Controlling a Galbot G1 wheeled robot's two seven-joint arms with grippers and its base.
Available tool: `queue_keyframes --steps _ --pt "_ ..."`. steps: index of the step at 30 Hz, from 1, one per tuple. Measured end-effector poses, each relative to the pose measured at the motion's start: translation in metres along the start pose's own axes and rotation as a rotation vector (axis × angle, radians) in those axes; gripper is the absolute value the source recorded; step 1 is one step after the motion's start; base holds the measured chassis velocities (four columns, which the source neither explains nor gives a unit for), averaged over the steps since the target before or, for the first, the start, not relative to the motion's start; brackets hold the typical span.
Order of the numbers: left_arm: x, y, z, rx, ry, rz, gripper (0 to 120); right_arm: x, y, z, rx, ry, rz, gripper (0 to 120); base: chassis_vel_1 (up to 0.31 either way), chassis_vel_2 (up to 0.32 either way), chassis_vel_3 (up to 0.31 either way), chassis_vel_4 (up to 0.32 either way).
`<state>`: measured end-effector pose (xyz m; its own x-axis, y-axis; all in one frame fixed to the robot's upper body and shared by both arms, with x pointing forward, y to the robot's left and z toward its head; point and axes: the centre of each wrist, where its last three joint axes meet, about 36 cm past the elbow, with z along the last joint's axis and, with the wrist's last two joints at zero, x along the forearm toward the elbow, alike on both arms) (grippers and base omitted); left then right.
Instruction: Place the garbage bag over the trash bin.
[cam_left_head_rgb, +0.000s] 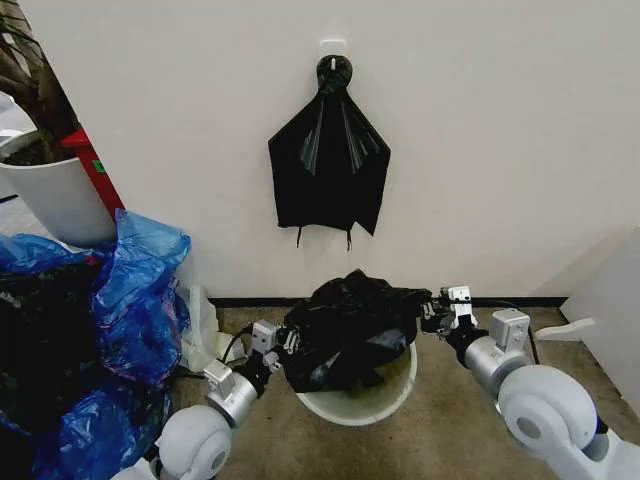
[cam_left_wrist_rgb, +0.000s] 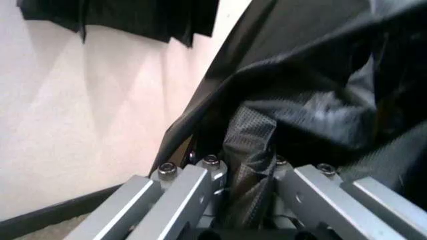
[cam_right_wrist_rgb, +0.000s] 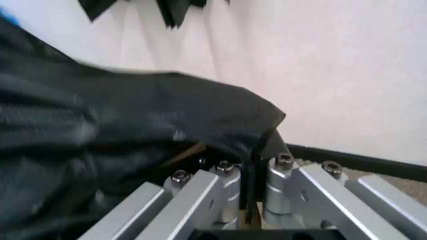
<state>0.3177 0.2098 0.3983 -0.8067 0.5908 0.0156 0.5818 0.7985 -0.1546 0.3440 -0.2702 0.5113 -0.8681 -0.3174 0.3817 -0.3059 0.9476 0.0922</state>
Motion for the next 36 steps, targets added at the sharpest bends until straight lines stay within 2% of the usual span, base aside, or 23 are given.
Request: queue_keyframes --steps 9,19,21,28,30,34,36 --pt "0.001 0.002 -0.003 0.026 -0.046 -0.003 3 -0.011 -0.032 0.011 0.023 0.085 -0.107 0 0.000 0.000 0.000 0.000" --pt "0.004 0.004 -0.001 0.060 -0.060 -0.038 3 -0.012 -0.037 0.016 0.051 0.079 -0.112 0 0.000 0.000 0.000 0.000" --pt "0.003 0.005 0.001 0.062 -0.056 -0.046 3 -0.011 -0.034 0.014 0.051 0.065 -0.108 3 0.000 0.000 0.000 0.000" --pt "-0.001 0.011 0.011 0.058 -0.036 -0.064 3 0.000 -0.021 -0.002 0.057 -0.012 -0.082 30 0.000 0.000 0.000 0.000" --pt "-0.001 0.011 0.011 0.058 -0.034 -0.065 3 0.001 -0.020 -0.003 0.059 -0.015 -0.080 31 0.000 0.000 0.000 0.000" --pt "-0.003 0.016 0.020 0.062 -0.015 -0.076 3 0.003 -0.022 -0.009 0.068 -0.040 -0.047 51 0.000 0.000 0.000 0.000" --pt "-0.003 0.016 0.020 0.062 -0.014 -0.078 3 0.003 -0.023 -0.010 0.067 -0.042 -0.044 52 0.000 0.000 0.000 0.000"
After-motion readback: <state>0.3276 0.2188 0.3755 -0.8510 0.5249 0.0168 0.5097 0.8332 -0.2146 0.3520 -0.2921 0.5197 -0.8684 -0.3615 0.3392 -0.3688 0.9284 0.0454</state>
